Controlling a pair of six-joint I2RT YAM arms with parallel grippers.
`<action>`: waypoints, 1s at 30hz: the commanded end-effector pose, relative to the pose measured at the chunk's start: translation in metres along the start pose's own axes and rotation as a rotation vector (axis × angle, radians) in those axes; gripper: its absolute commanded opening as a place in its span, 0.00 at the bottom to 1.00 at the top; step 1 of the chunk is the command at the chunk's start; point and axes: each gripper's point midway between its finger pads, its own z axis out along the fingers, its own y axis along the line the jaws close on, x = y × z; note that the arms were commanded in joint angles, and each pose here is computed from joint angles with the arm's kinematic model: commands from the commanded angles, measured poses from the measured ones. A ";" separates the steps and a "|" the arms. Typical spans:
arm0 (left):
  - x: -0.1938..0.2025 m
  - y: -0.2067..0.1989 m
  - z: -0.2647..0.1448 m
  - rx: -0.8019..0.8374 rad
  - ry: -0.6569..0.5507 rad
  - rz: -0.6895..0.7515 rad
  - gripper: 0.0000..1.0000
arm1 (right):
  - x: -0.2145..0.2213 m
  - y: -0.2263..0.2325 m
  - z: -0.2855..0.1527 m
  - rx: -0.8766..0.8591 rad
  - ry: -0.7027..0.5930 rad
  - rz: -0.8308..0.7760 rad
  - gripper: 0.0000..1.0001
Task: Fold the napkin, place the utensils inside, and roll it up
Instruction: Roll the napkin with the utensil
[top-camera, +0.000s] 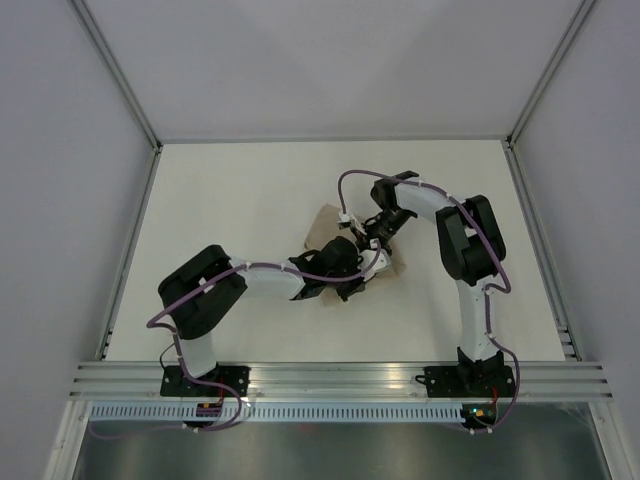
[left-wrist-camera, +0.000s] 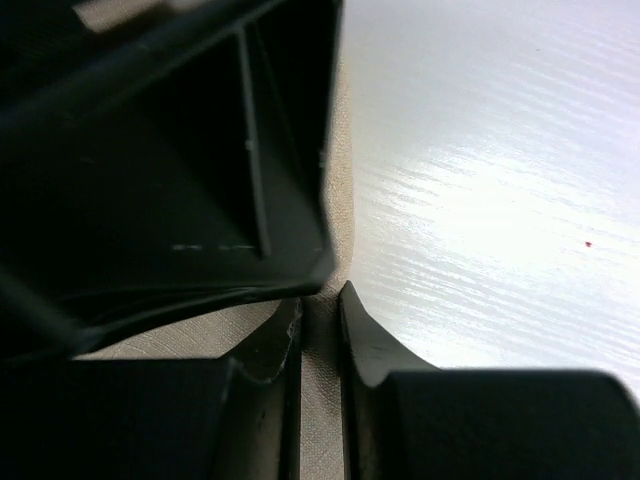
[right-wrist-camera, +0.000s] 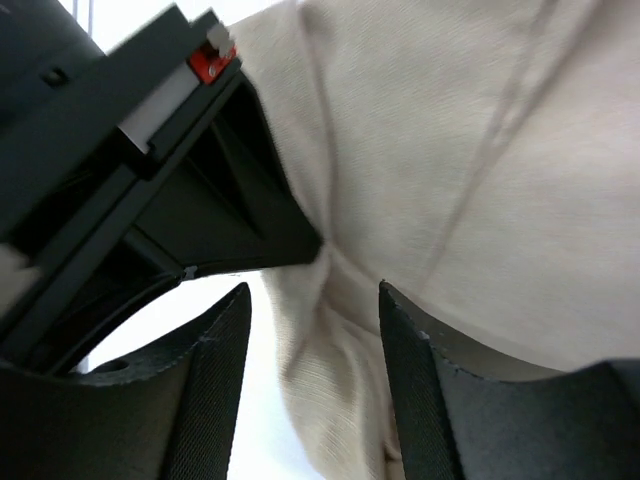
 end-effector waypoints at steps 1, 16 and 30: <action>0.054 -0.034 -0.004 0.202 0.179 -0.176 0.02 | -0.040 -0.003 -0.028 0.126 -0.117 -0.042 0.61; 0.040 -0.023 -0.011 0.422 0.285 -0.454 0.02 | -0.065 -0.018 -0.130 0.562 -0.421 -0.038 0.60; 0.045 -0.034 -0.004 0.400 0.305 -0.382 0.02 | 0.011 -0.098 -0.147 0.899 -0.273 0.258 0.62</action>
